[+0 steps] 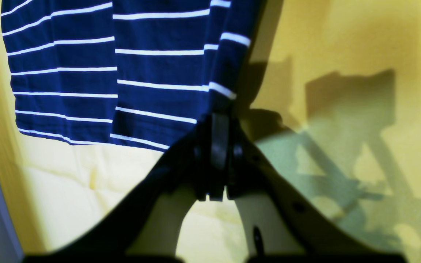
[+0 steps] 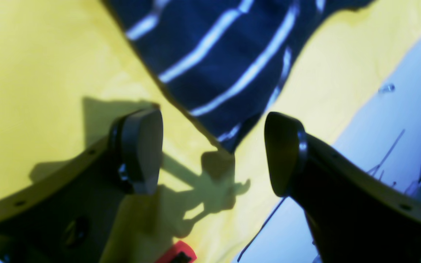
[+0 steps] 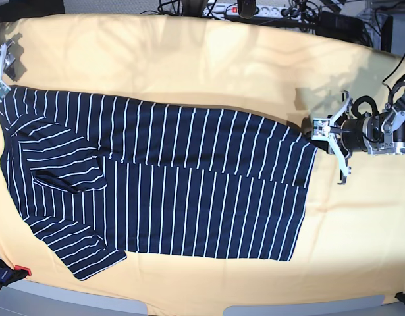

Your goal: Fold the T-shirt properly

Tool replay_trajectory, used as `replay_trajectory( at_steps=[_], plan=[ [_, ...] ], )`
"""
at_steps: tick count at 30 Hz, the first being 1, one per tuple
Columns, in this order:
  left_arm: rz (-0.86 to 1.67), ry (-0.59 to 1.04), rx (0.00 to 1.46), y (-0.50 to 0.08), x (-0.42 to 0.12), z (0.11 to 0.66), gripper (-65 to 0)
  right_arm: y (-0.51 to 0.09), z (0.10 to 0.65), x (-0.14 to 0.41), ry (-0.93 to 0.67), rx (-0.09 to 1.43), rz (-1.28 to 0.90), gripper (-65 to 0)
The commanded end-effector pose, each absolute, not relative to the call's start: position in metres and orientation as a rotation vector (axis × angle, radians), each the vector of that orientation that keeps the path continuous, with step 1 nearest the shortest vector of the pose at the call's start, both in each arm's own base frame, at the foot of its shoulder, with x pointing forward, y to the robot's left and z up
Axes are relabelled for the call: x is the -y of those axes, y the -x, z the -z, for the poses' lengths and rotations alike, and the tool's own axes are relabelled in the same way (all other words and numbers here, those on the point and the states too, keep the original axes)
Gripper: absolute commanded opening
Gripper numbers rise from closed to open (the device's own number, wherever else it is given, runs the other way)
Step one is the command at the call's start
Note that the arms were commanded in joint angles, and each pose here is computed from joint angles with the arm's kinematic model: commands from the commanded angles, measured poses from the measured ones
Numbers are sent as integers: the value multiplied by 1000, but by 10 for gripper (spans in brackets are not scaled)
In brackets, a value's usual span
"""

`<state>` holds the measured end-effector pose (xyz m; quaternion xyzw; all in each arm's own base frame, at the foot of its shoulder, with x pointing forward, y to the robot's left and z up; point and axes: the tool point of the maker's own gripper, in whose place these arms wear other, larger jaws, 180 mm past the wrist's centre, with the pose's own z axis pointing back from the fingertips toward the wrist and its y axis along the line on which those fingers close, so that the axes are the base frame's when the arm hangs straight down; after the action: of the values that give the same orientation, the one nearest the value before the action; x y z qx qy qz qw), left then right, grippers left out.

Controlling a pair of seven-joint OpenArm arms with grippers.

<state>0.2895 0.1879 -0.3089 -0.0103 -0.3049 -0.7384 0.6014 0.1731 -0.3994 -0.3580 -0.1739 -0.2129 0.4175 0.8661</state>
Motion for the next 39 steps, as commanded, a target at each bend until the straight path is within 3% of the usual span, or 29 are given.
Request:
replay_trajectory(
  at_steps=[1,4,7,16,21,26,39],
  plan=[
    [1716,-1,739,-296,-190,294,-650,-185,349,403,386,476,-884,-205],
    [1722,2,744,-295,-187,293,-650,-192,355,407,380,476,-863,-210],
    [1722,2,744,-295,-187,293,-650,-200,366,405,358,472,-854,-260],
    [1722,-1,741,-295,-188,293,-650,-208,379,402,356,423,-861,-278],
    [1722,-7,734,-295,-191,292,-650,-193,381,416,371,308,-876,-509],
    [1722,-20,720,-295,-198,291,-650,-195,372,421,356,293,-857,-644],
    [1689,1,700,-287,-211,281,-650,-193,366,409,244,293,-837,-650]
  ],
)
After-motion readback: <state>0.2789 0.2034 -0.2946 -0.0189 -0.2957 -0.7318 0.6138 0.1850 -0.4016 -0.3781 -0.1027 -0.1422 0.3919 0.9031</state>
